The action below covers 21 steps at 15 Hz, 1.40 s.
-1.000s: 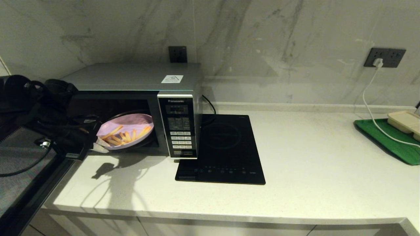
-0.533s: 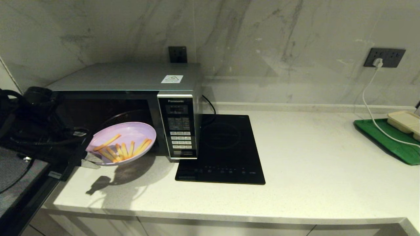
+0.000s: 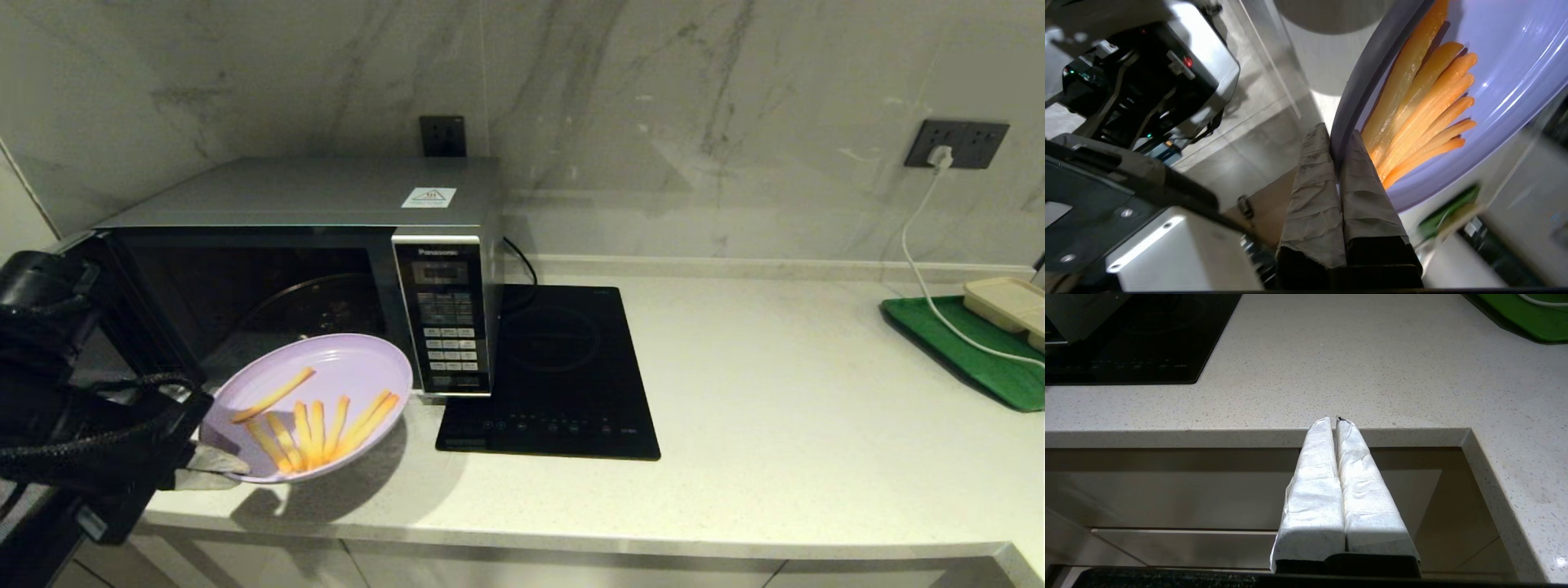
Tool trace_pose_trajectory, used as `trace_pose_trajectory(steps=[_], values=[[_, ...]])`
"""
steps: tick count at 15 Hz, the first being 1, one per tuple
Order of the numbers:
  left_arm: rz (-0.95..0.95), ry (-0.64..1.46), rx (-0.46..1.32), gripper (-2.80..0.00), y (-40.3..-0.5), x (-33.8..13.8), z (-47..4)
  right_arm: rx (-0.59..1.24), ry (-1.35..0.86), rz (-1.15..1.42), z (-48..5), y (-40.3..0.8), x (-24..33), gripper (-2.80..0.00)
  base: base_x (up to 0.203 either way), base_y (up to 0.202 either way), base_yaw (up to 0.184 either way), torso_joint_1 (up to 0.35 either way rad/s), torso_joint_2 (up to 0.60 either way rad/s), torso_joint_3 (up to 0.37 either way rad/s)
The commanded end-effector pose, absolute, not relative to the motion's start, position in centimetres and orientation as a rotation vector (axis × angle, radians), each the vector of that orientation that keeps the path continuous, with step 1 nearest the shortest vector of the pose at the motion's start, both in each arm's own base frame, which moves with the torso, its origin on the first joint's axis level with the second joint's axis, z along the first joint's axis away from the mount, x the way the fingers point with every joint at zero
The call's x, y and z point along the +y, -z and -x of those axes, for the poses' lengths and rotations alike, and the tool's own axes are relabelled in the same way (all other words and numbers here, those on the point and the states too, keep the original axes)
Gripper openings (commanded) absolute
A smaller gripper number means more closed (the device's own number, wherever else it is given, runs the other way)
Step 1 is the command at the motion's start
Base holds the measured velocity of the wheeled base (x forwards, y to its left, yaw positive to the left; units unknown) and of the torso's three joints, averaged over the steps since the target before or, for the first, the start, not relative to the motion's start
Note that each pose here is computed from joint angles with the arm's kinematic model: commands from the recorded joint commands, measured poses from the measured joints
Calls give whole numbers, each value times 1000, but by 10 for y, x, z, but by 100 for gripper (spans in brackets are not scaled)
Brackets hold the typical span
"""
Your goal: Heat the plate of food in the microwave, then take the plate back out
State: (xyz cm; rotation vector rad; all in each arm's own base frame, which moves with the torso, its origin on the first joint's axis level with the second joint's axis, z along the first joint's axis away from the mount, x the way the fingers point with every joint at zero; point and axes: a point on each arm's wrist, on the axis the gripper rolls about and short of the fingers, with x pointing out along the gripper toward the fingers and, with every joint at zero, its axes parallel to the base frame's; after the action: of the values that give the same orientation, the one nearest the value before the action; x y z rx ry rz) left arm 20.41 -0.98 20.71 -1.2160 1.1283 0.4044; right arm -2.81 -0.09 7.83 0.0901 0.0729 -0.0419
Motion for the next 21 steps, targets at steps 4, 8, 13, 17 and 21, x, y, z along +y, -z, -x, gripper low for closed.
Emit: trace_pose_trajectory(steps=[4, 8, 13, 17, 21], values=[[997, -102, 1251, -280, -206, -61, -174, 75, 42, -90, 28, -78, -1, -280, 0, 0, 0, 0, 0, 0], [841, 14, 1312, -280, -189, -86, -196, 74, 42, -90, 28, -78, -1, -280, 0, 0, 0, 0, 0, 0], [763, 111, 1339, -280, -182, -119, -240, 75, 42, -90, 28, -78, -1, -280, 0, 0, 0, 0, 0, 0], [694, 210, 1398, -280, -173, -167, -262, 75, 42, -90, 28, -78, -1, -280, 0, 0, 0, 0, 0, 0], [662, 292, 1432, -280, -168, -200, -270, 73, 42, -90, 28, -78, -1, -280, 0, 0, 0, 0, 0, 0]])
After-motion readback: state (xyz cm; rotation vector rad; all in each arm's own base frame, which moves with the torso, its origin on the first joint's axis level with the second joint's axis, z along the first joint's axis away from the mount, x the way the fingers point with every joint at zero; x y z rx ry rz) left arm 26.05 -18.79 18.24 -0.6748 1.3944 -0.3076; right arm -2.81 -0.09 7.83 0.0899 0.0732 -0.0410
